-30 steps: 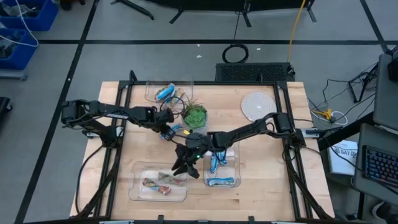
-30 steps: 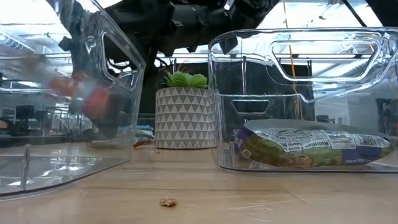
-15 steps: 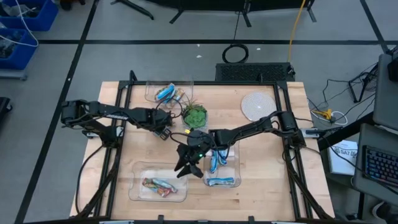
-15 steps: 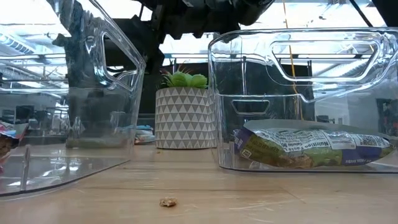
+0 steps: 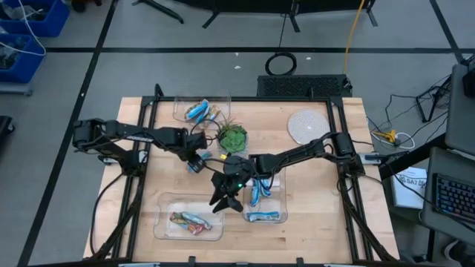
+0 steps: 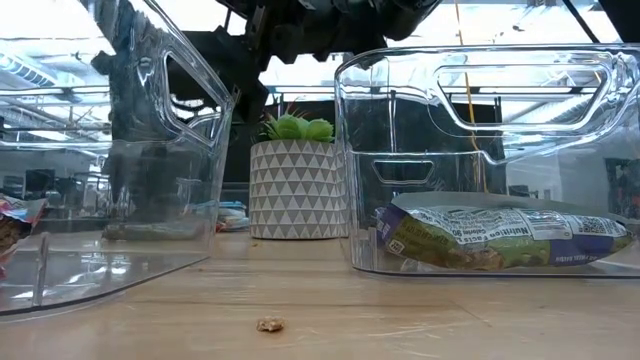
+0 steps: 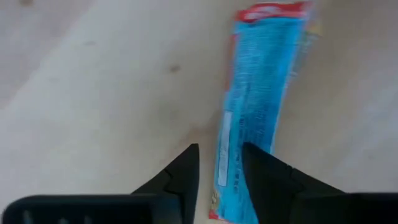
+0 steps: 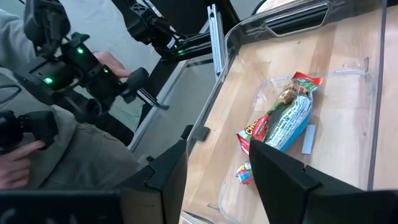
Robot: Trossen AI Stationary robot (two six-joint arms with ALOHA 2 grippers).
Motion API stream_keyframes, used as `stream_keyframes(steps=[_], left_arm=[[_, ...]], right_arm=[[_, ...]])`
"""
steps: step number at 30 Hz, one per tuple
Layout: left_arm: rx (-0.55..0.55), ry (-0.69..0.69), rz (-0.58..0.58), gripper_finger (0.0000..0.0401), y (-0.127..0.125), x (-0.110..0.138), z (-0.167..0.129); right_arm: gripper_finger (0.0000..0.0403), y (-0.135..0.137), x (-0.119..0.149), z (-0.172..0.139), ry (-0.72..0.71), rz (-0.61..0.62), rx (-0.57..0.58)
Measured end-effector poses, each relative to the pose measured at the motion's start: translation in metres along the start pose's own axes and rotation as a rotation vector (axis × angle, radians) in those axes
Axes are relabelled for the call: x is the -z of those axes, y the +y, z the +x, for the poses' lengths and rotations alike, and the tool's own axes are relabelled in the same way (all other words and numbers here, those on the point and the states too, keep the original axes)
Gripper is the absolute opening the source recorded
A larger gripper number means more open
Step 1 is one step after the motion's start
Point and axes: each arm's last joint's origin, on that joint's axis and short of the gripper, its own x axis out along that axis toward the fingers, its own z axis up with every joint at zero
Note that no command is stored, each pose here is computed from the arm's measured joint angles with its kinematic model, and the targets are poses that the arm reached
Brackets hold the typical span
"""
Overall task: Pick and place Granola Bars by type
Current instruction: Put the red granola bar into the bottom transparent bin
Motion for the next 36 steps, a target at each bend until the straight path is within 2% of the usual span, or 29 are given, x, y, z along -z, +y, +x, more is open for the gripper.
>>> stream_keyframes(steps=[3,8,13,17,19,21,27,28,31,34,36], left_arm=[[0.057,0.031,0.006,0.0157,-0.006,-0.004,-0.009],[0.074,0.005,0.078,0.0209,-0.016,-0.005,-0.014],[0.006,0.043,0.042,0.0235,-0.020,-0.004,0.004],[-0.052,0.065,-0.017,0.0237,-0.022,-0.007,0.023],[-0.071,0.081,-0.031,0.0227,-0.022,-0.007,0.030],[-0.075,0.099,-0.045,0.0199,-0.021,-0.007,0.033],[-0.030,0.082,-0.053,0.0039,-0.018,-0.003,0.012],[-0.009,0.072,-0.058,0.0024,-0.017,-0.001,0.005],[0.030,0.018,-0.100,0.0024,-0.013,0.004,-0.023],[0.044,-0.003,-0.135,0.0025,-0.008,0.017,-0.049],[0.095,-0.022,-0.114,0.0015,-0.010,0.026,-0.073]], right_arm=[[0.0166,0.000,0.000,0.000,0.001,0.001,0.001],[0.0166,-0.002,-0.001,-0.002,-0.005,0.010,0.004],[0.0166,-0.003,-0.002,-0.003,-0.008,0.016,0.006],[0.0166,-0.004,-0.003,-0.003,-0.013,0.013,0.005],[0.0167,-0.004,-0.003,-0.003,-0.014,0.012,0.004],[0.0167,-0.004,-0.002,-0.003,-0.012,0.017,0.003],[0.0166,-0.003,0.000,-0.012,0.078,0.097,0.001],[0.0164,-0.002,-0.002,-0.018,0.091,0.104,0.015],[0.0153,0.013,-0.023,-0.046,0.065,0.031,0.047],[0.0143,0.043,-0.052,-0.085,-0.033,-0.075,0.066],[0.0140,0.065,-0.065,-0.112,-0.070,-0.119,0.085]])
